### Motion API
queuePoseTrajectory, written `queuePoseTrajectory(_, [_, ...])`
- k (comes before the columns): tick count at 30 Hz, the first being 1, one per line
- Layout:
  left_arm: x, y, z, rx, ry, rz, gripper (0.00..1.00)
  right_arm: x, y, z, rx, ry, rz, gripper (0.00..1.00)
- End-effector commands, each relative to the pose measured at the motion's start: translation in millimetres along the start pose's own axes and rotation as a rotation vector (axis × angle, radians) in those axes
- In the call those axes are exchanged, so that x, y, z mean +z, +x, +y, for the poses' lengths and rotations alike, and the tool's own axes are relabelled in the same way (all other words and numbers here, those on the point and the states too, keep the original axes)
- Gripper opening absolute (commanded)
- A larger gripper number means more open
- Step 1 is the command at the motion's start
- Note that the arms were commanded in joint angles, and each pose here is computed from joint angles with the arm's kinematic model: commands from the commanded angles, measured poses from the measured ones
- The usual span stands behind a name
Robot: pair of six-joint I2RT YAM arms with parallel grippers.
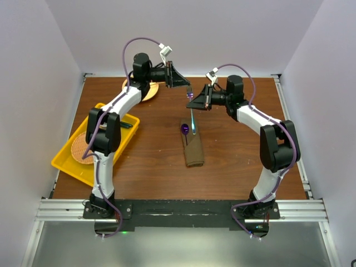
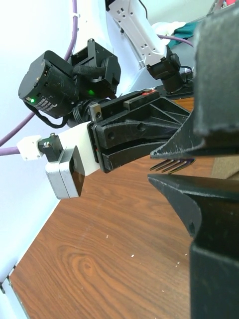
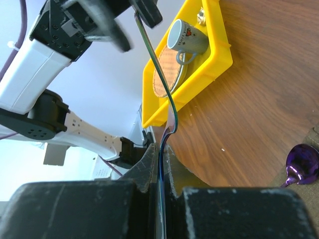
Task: Fold the napkin into a case and place the utensils inside
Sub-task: Pass from the right arm to the left
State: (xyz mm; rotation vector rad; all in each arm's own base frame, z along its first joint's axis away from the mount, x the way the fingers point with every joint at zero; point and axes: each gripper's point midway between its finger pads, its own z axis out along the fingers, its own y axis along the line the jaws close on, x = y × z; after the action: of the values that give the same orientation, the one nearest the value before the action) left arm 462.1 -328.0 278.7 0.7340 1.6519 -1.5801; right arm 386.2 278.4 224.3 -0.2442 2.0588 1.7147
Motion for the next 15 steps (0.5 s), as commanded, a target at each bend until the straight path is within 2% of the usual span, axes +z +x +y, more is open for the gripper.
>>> queuePoseTrajectory(1, [6.9, -4.6, -6.2, 0.027, 0.046, 0.005, 0.15, -1.8, -11.2, 24.5, -0.074, -0.052, -0.007, 0.0])
queuePoseTrajectory(3, [7.3, -2.7, -5.2, 0.009, 0.053, 0.01, 0.06, -1.2, -12.3, 24.1, -0.077, -0.052, -0.007, 0.0])
queuePoseTrajectory(6, [7.6, -2.0, -7.6, 0.0, 0.075, 0.01, 0.0, -0.1, -13.4, 20.9, -0.077, -0.045, -0.009, 0.0])
queuePoseTrajectory(11, [7.5, -0.5, -8.7, -0.017, 0.105, 0.009, 0.0, 1.4, -14.8, 16.1, -0.063, -0.038, -0.007, 0.02])
queuePoseTrajectory(13, [7.5, 1.7, -7.5, -0.024, 0.108, 0.005, 0.0, 0.3, -15.4, 11.5, -0.04, -0.017, -0.004, 0.19])
queuePoseTrajectory(14, [5.4, 3.2, -1.9, -0.033, 0.098, 0.0, 0.0, -2.5, -18.3, 5.4, -0.054, 0.005, -0.014, 0.39])
queuePoseTrajectory(15, [4.6, 3.4, 1.6, -0.03, 0.093, -0.008, 0.0, -5.2, -20.9, 2.2, -0.053, 0.022, -0.022, 0.46])
